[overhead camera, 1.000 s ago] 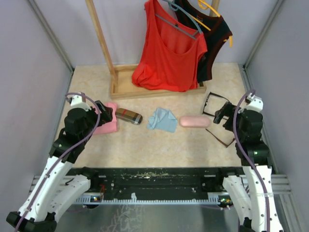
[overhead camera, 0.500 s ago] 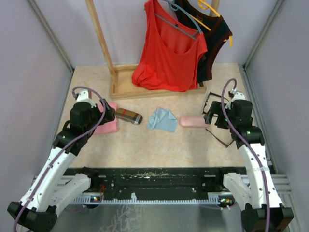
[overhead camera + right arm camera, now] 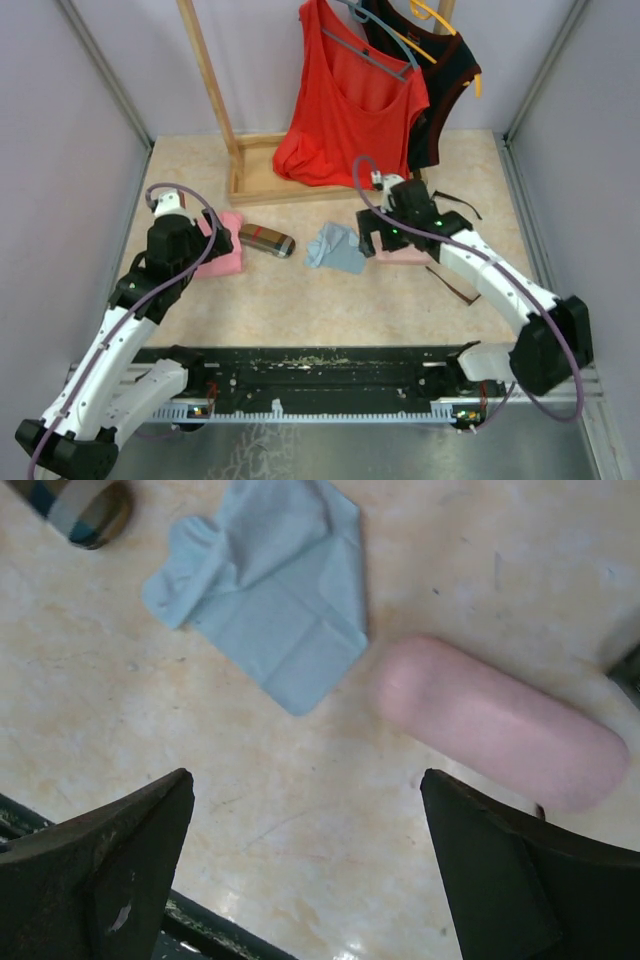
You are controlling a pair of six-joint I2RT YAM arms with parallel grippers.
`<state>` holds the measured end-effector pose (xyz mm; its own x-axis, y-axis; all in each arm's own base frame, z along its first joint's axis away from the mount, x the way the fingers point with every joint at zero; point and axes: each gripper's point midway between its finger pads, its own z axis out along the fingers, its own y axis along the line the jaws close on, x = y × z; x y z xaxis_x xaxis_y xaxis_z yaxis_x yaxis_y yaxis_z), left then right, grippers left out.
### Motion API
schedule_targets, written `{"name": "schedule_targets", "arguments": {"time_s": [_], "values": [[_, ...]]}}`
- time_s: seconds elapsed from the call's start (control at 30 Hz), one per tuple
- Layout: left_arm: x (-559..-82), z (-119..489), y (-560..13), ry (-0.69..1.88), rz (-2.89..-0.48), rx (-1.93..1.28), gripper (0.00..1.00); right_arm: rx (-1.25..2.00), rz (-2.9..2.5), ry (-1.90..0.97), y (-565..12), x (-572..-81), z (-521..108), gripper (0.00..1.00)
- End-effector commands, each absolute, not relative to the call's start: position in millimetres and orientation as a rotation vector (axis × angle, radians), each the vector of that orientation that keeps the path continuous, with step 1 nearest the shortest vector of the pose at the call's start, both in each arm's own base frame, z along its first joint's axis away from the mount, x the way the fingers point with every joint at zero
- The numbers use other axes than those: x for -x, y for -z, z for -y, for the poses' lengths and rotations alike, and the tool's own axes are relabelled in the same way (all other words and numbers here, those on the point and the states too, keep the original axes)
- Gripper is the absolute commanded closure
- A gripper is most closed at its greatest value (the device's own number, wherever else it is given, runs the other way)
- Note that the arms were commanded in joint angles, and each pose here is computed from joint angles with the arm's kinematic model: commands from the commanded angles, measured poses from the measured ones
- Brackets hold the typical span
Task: Organize the sunglasses
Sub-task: Pick up the sunglasses case from the center of the board.
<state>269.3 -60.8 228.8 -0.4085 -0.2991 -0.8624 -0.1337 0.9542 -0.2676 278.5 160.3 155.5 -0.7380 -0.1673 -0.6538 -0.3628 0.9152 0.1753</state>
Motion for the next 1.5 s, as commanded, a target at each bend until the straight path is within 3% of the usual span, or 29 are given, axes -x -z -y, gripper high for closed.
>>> {"name": "schedule_targets", "arguments": {"time_s": [0.0,0.43,0.7,1.47], "values": [[-259.7,38.7,-223.5,0.079,-2.017,0.413,0.00,0.623,-2.225,-0.477,-185.1,-311.8,-226.6,0.04],[-243.1,26.8,-232.4,0.095,-1.943,0.475,0.00,0.950,-2.088,-0.612,-180.8,-368.5,-354.6,0.04],[-236.7,21.5,-242.4,0.112,-1.885,0.494,0.00,1.128,-2.032,-0.613,-166.1,-376.9,-413.2,0.04],[-231.0,20.4,-252.4,0.144,-1.840,0.491,0.00,1.310,-2.032,-0.741,-96.3,-368.3,-484.8,0.07]]}}
